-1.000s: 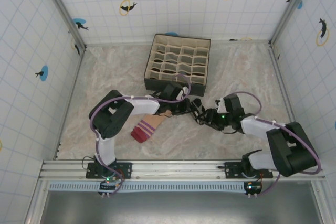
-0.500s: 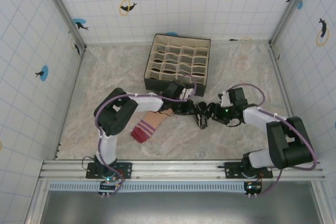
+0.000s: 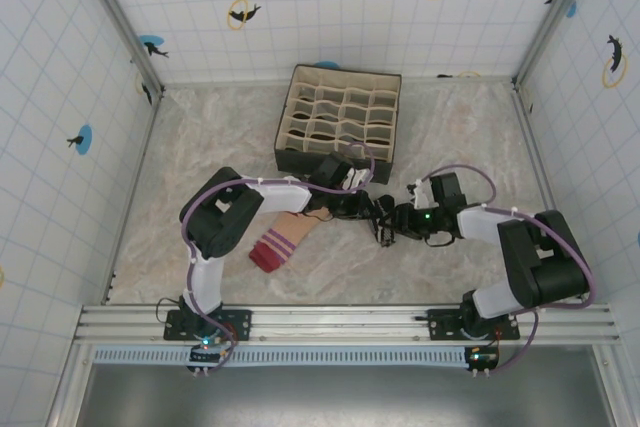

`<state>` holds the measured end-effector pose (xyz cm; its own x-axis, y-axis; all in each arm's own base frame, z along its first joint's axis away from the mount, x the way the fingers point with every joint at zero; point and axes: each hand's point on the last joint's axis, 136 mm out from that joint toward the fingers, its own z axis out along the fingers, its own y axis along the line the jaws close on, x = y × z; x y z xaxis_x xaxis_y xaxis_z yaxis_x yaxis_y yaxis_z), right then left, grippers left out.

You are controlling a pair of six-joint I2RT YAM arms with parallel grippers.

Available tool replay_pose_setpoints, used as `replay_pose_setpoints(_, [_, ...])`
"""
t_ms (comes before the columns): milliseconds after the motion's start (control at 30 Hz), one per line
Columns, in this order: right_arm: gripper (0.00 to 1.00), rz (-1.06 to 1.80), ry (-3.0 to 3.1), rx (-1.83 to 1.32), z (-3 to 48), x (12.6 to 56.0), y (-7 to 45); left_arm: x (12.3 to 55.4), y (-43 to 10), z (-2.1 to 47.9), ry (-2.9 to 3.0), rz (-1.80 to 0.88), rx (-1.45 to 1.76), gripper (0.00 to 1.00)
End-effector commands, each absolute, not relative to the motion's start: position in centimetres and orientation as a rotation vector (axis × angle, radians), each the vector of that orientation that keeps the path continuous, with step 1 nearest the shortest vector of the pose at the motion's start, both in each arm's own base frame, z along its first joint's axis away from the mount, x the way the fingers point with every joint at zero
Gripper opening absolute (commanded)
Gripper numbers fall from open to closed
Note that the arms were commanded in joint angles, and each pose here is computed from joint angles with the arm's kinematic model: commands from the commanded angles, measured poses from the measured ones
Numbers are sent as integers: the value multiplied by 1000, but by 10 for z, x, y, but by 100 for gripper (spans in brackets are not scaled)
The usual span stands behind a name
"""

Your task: Roll the socks

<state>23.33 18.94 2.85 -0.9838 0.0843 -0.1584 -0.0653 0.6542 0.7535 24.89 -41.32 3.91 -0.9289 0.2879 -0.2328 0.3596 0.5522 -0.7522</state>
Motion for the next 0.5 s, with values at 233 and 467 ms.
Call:
replay_pose_setpoints(233, [19, 1190, 2751, 96, 4, 213, 181, 244, -407, 25, 2753, -1341, 468, 50])
replay_pose_setpoints(467, [4, 1136, 2673, 89, 16, 225, 177, 247, -408, 45, 2708, -1359, 457, 59])
